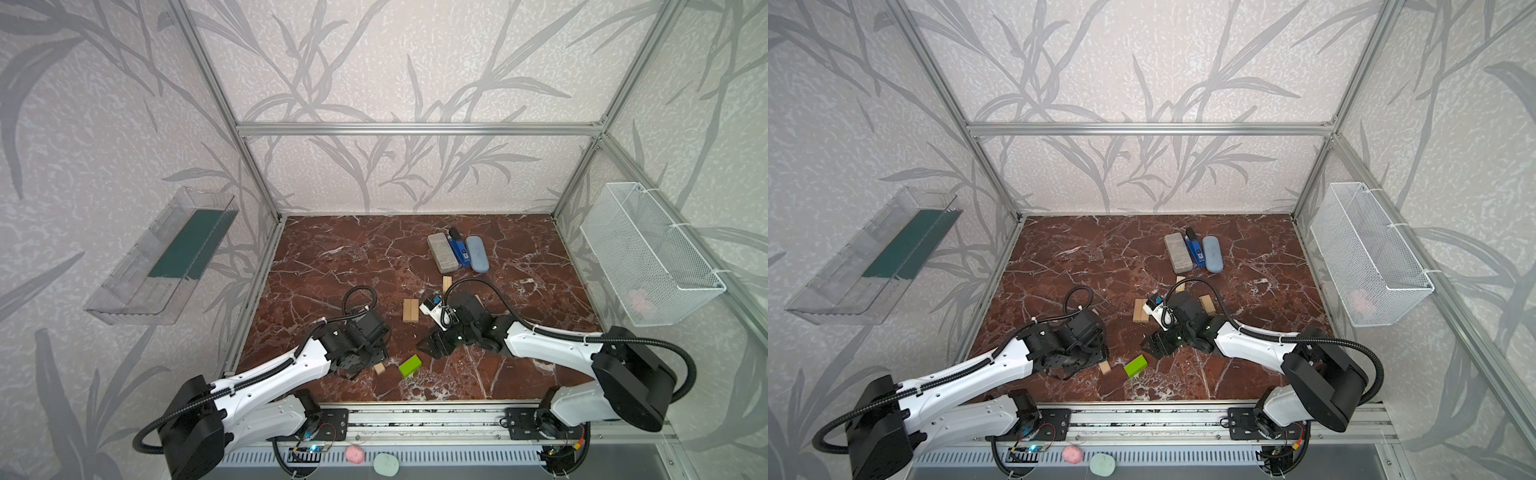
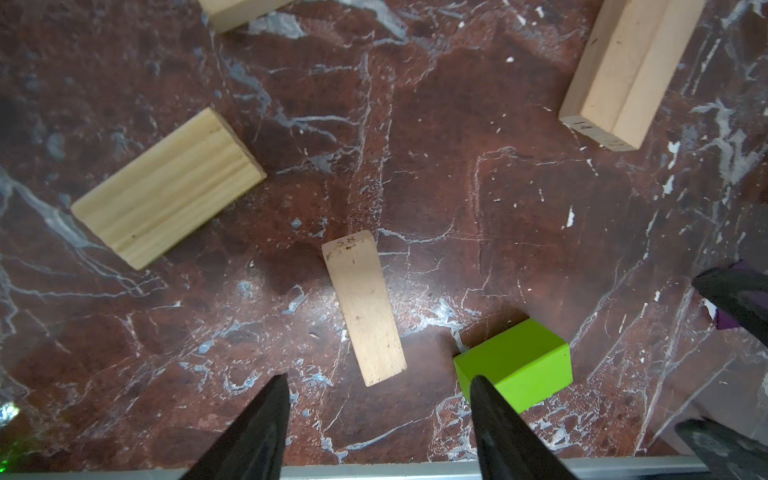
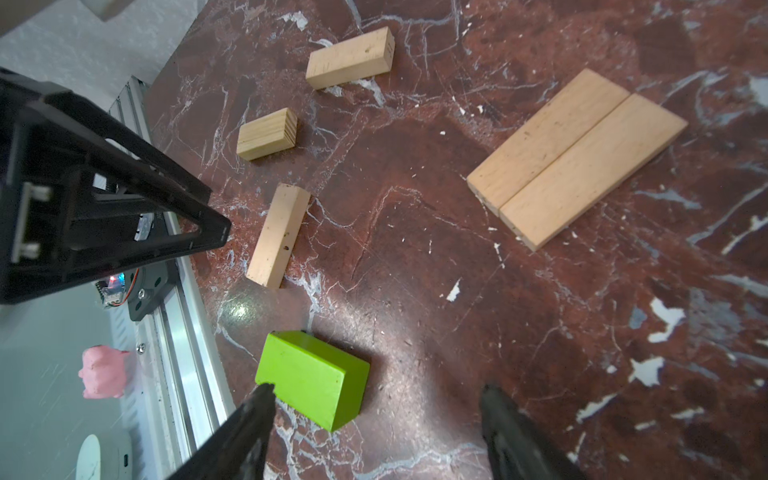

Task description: Build the wood block tower

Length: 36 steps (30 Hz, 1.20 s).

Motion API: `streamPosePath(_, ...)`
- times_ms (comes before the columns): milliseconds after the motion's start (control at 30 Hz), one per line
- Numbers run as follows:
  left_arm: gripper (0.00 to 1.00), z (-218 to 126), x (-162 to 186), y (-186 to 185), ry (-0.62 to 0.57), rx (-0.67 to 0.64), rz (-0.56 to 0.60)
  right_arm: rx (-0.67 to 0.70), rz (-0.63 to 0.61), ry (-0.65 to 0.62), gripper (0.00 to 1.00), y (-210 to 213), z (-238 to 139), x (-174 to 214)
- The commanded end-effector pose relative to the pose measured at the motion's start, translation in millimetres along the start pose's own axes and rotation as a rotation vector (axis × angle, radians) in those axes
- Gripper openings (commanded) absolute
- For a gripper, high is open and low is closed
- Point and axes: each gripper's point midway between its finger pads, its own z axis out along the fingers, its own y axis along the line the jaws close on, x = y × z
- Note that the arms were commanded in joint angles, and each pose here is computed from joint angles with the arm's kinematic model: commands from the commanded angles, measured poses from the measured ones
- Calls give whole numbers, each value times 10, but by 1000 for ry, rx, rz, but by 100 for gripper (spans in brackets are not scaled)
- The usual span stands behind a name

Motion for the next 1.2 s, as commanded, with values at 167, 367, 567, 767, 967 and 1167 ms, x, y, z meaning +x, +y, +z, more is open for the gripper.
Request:
streamPosePath(167, 63, 219, 3, -9, -12, -51, -66, -48, -24, -55, 79, 73, 72, -116)
streamPosePath(367, 57, 338, 31, 22, 1, -98, -65, -14, -25, -60, 80, 23, 60, -140)
streamPosePath(567, 50, 386, 22, 34, -4, -118, -48, 9, -28, -79, 81, -3, 19, -160)
streamPosePath(767, 43, 427, 15, 45, -3, -145, -20, 18, -28, -87, 82, -11, 1, -169)
streamPosePath(967, 39, 458, 4, 16, -1, -150, 2, 27, -29, -92, 82, -21, -8, -175)
streamPosePath(1167, 34, 483, 5, 20, 4, -169, 22, 28, -30, -91, 83, -24, -10, -170)
